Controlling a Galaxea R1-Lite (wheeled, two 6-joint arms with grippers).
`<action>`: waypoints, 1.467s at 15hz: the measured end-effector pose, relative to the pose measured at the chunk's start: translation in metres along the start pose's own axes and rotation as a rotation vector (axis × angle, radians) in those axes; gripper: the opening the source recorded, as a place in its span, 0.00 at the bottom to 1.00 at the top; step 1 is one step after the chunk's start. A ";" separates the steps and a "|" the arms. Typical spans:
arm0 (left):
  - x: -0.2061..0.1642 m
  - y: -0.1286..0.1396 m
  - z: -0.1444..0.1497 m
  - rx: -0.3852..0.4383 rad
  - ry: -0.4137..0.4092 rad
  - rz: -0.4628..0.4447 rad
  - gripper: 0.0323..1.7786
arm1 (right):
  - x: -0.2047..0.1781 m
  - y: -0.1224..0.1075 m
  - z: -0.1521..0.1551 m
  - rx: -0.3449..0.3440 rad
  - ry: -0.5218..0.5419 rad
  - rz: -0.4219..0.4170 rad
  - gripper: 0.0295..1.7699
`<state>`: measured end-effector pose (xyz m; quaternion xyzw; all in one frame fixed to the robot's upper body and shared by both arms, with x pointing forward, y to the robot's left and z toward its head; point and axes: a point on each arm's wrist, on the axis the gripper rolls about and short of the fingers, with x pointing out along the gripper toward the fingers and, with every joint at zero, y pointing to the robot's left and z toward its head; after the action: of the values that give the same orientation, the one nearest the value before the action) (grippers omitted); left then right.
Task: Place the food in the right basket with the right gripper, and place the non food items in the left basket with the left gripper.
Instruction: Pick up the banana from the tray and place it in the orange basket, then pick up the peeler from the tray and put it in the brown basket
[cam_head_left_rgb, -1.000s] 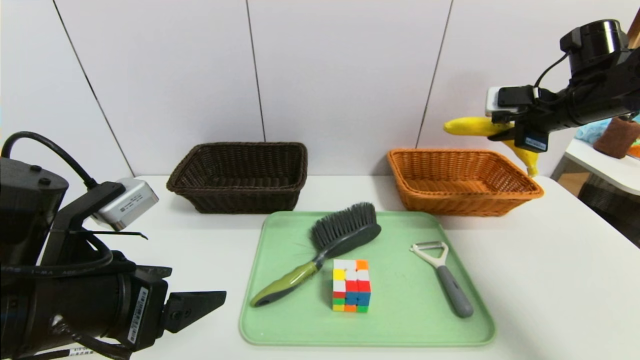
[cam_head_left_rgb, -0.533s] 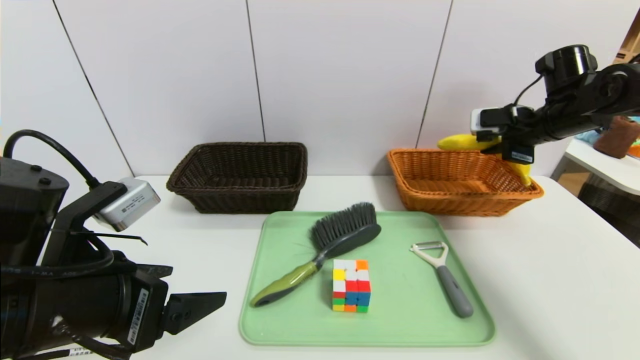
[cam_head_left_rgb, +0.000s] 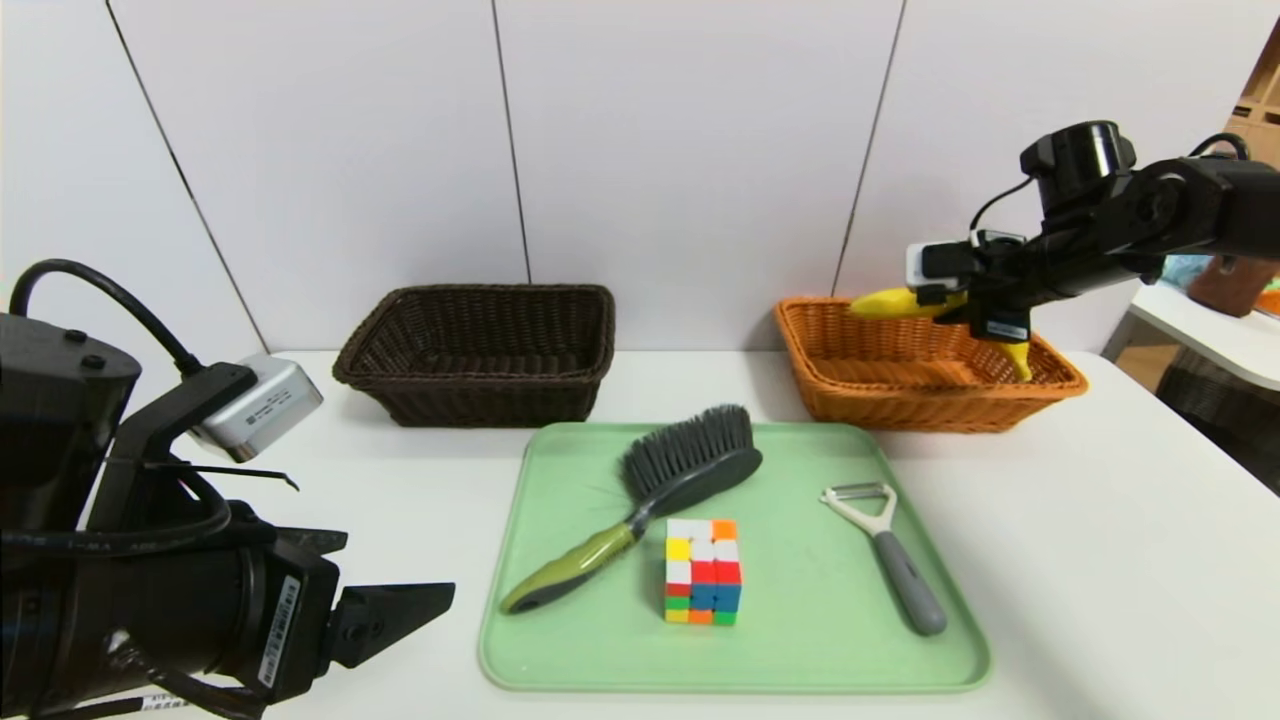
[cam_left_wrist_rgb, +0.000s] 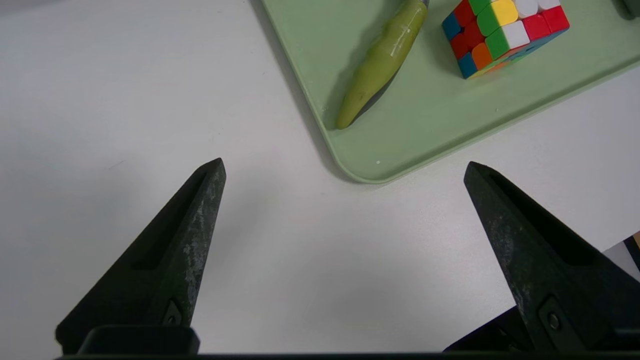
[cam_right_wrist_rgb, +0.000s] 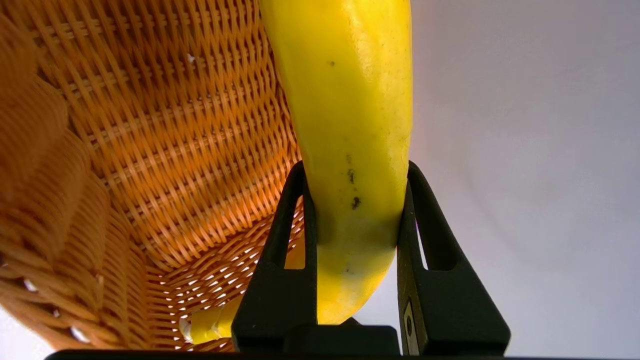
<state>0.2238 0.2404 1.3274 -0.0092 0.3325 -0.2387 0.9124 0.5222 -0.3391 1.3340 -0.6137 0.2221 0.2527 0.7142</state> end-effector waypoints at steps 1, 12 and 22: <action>0.000 0.000 0.000 -0.001 0.001 0.001 0.95 | 0.002 0.000 0.000 -0.006 0.001 -0.006 0.23; 0.001 0.000 0.000 0.000 0.002 0.001 0.95 | -0.003 -0.003 -0.003 -0.010 0.006 -0.029 0.78; -0.002 0.000 0.000 -0.002 -0.011 -0.001 0.95 | -0.136 -0.025 0.039 0.377 -0.206 -0.185 0.91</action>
<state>0.2229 0.2412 1.3287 -0.0116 0.3275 -0.2386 0.9142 0.4328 -0.3158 1.4442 -0.4580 0.1340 0.2014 0.8554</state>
